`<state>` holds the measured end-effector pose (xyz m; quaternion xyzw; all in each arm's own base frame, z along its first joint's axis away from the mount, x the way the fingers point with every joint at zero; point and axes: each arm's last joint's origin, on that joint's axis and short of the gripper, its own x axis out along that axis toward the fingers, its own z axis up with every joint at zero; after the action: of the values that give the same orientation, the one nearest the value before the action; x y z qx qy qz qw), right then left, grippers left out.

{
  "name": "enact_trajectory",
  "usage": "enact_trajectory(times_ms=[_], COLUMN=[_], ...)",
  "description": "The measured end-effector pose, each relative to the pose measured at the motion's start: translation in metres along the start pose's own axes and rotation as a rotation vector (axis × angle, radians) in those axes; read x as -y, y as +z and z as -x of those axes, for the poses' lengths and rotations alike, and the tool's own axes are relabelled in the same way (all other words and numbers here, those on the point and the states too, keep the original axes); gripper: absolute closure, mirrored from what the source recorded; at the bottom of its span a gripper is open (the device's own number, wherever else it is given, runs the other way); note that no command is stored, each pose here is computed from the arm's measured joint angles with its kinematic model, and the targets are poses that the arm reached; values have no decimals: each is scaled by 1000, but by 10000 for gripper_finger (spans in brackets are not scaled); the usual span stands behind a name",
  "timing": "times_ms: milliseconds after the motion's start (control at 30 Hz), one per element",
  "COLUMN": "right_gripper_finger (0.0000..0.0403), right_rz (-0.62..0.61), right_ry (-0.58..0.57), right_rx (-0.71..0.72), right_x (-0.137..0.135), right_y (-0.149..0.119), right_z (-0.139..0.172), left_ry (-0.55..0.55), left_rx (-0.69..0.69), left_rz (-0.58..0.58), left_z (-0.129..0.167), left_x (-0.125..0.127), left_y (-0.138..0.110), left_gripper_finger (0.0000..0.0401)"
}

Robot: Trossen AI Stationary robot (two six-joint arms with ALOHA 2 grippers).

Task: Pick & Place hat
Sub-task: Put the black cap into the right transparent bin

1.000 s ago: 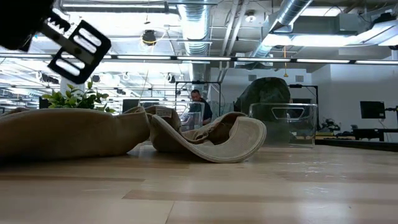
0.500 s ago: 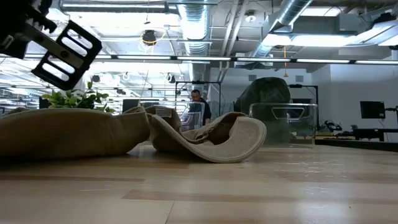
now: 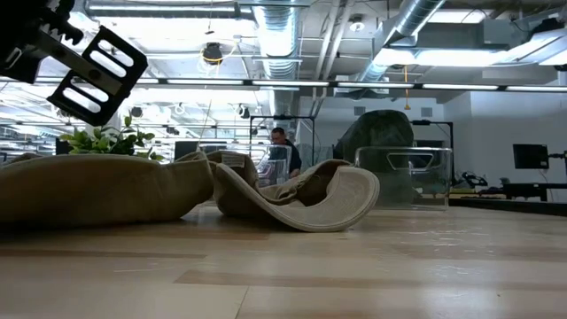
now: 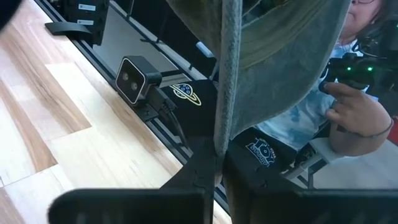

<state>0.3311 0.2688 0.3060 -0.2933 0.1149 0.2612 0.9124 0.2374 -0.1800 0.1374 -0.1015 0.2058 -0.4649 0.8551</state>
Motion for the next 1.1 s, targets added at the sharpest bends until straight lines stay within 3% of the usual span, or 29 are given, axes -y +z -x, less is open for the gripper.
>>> enact_trajectory(times_ms=[467, 800, 1100], right_gripper_finger=[246, 249, 252], right_rz=[-5, -11, -12], right_ry=[44, 42, 44], right_rx=[35, 34, 17], right_x=[5, 7, 9], right_y=[-1, -2, -4], right_z=[-1, -1, -2], left_ry=[8, 62, 1], left_rx=[5, 45, 73], left_rz=[1, 4, -38], left_z=[1, 10, 7], left_x=[-2, -20, -22], left_y=[1, 8, 21], left_gripper_finger=[387, 387, 387])
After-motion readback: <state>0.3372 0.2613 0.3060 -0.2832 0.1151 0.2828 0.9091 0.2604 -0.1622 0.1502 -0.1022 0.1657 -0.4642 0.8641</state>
